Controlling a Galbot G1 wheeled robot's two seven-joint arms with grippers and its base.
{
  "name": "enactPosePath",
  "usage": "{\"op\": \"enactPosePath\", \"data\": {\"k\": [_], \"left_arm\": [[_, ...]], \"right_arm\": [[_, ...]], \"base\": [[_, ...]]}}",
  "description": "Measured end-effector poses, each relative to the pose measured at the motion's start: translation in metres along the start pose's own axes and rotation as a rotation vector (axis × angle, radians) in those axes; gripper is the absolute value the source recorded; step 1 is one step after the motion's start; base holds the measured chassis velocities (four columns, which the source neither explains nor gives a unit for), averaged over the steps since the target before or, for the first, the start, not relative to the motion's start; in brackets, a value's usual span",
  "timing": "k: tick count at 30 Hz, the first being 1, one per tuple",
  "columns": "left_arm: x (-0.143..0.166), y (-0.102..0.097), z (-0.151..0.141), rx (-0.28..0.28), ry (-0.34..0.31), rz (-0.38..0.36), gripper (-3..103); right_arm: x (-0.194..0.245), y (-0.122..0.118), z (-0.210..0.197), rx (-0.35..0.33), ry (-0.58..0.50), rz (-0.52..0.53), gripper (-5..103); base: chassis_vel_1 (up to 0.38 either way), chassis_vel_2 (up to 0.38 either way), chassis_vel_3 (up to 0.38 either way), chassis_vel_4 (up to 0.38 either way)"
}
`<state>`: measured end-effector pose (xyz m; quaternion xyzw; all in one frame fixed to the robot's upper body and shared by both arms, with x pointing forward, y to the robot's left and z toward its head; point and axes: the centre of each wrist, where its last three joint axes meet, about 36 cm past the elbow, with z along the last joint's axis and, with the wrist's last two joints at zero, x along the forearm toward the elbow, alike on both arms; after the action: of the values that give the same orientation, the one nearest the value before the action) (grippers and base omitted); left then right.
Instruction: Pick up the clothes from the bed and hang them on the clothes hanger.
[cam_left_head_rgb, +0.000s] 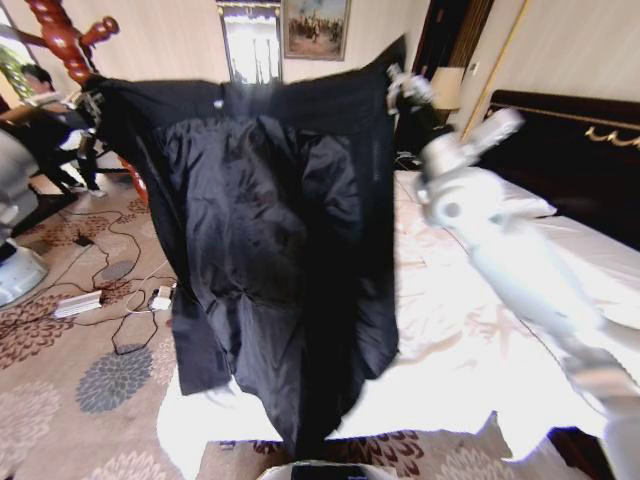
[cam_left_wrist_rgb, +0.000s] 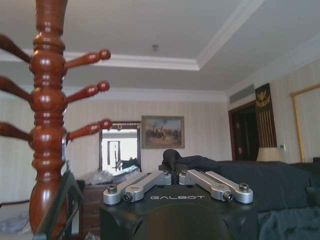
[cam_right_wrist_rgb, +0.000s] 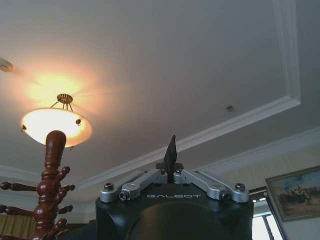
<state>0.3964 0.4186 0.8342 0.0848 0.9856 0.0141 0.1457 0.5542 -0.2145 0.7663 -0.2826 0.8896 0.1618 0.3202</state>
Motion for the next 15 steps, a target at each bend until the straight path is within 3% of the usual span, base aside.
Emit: {"op": "enactPosePath", "data": {"k": [5, 8, 10, 14, 15], "left_arm": [[0.006, -0.003, -0.026, -0.005, -0.073, 0.014, 2], [0.015, -0.02, -0.044, -0.017, -0.121, 0.037, 2], [0.017, -0.027, -0.044, -0.021, -0.124, 0.042, 2], [0.036, -0.072, -0.018, 0.005, -0.09, 0.087, 2], [0.036, -0.072, -0.018, 0.005, -0.09, 0.087, 2]], "right_arm": [[-0.007, 0.006, -0.02, -0.007, -0.085, -0.064, 0], [-0.003, 0.018, -0.046, -0.023, -0.158, -0.102, 0], [0.002, 0.021, -0.052, -0.021, -0.168, -0.103, 0], [0.051, 0.037, -0.065, -0.003, -0.144, -0.081, 0], [0.051, 0.037, -0.065, -0.003, -0.144, -0.081, 0]], "base": [[0.0, 0.0, 0.0, 0.0], [0.0, 0.0, 0.0, 0.0], [0.0, 0.0, 0.0, 0.0], [0.0, 0.0, 0.0, 0.0], [0.0, 0.0, 0.0, 0.0]]}}
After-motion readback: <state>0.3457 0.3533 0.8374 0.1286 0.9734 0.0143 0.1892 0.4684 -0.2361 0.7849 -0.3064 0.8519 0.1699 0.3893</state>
